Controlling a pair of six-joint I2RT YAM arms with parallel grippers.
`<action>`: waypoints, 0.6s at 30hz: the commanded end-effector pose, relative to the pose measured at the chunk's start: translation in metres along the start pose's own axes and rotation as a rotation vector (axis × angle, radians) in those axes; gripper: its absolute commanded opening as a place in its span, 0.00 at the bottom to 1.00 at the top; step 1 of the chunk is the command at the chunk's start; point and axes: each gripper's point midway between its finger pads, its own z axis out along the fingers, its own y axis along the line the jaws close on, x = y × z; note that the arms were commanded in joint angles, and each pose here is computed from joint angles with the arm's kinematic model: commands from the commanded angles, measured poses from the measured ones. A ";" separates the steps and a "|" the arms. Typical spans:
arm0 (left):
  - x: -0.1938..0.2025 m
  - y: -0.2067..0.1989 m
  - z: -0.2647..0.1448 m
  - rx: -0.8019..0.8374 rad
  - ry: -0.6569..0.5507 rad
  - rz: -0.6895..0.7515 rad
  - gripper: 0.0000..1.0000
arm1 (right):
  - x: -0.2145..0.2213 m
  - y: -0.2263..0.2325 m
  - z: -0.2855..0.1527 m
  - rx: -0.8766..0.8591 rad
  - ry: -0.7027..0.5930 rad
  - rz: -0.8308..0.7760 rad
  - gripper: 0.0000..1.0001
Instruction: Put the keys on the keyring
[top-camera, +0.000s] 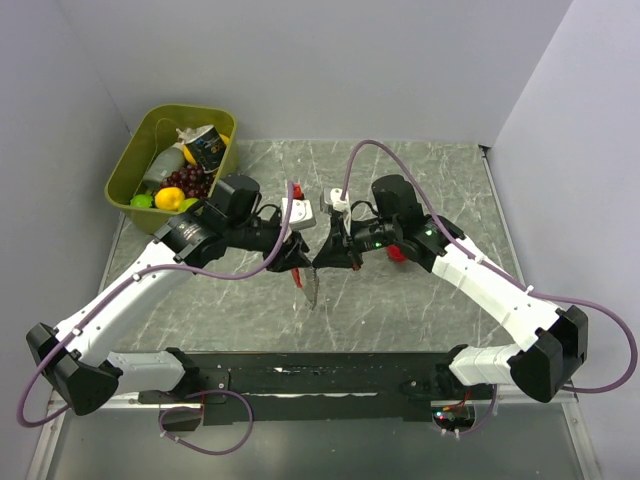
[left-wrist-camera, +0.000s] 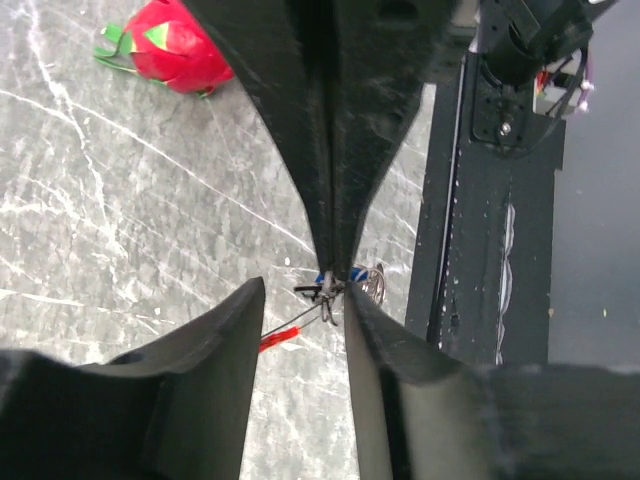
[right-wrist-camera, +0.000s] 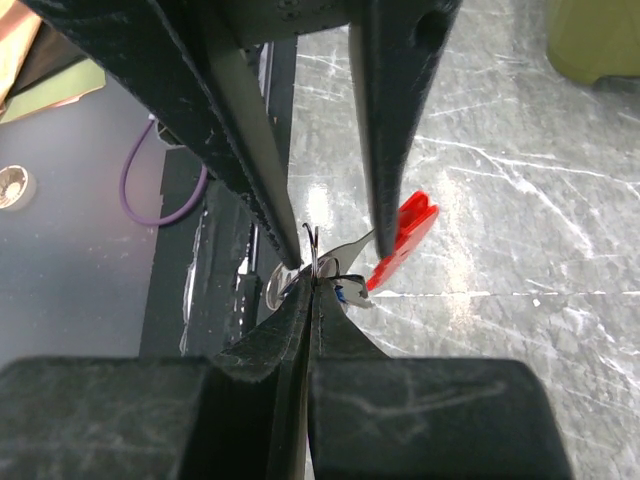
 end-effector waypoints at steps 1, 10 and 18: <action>-0.028 0.003 -0.011 -0.042 -0.075 0.056 0.45 | -0.012 0.006 -0.005 -0.008 -0.032 -0.049 0.00; -0.021 0.003 -0.008 -0.036 -0.060 0.054 0.02 | -0.012 0.006 -0.004 -0.005 -0.037 -0.047 0.00; -0.019 0.001 -0.003 -0.022 -0.085 0.045 0.01 | -0.016 0.006 -0.005 0.007 -0.060 -0.063 0.00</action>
